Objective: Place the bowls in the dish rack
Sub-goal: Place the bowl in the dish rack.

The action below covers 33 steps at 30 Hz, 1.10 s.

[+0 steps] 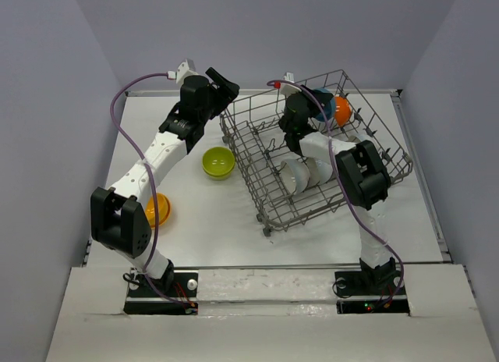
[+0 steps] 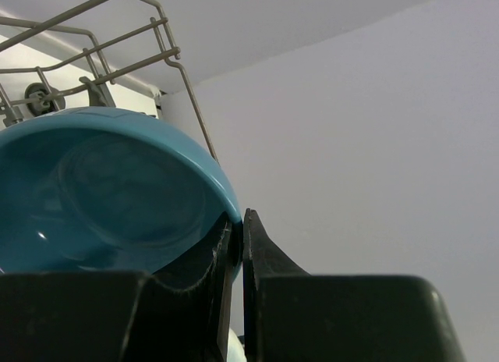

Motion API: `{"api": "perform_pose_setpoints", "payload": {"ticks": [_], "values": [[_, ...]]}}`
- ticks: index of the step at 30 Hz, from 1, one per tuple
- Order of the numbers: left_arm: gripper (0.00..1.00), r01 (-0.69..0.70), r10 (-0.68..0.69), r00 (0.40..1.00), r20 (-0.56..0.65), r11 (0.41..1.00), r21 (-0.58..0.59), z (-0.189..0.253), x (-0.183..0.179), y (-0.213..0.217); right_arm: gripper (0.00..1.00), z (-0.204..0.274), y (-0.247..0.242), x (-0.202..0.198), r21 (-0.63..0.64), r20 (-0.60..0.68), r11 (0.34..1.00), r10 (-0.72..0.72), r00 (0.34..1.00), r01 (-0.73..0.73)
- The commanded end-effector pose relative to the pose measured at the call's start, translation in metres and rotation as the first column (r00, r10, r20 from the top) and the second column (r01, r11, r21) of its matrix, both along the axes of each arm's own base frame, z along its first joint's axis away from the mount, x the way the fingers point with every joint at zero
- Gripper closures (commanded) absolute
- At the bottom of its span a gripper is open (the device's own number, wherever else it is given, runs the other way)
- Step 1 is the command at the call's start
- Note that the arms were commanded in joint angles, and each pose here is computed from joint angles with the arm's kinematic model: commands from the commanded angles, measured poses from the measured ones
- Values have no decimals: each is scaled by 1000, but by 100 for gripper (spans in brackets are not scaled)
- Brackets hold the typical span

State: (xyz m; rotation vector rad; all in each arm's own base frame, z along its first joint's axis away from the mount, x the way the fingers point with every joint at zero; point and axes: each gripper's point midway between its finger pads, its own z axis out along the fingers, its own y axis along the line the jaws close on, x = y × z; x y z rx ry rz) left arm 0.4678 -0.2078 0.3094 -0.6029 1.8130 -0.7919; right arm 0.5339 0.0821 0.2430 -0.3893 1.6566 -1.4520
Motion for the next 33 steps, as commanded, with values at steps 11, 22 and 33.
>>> {"api": "perform_pose_setpoints", "payload": {"ticks": [11, 22, 33], "values": [[18, 2, -1, 998, 70, 1000, -14, 22, -1, 2, 88, -6, 2, 2, 62, 39, 998, -18, 999, 16], [18, 2, -1, 998, 67, 1000, -14, 21, -1, 2, 71, -10, 3, 1, 102, 35, 995, -5, 999, 1], [18, 1, 0, 998, 68, 1000, -15, 20, -1, 2, 65, -11, 3, 1, 107, 30, 994, 3, 1000, -6]]}}
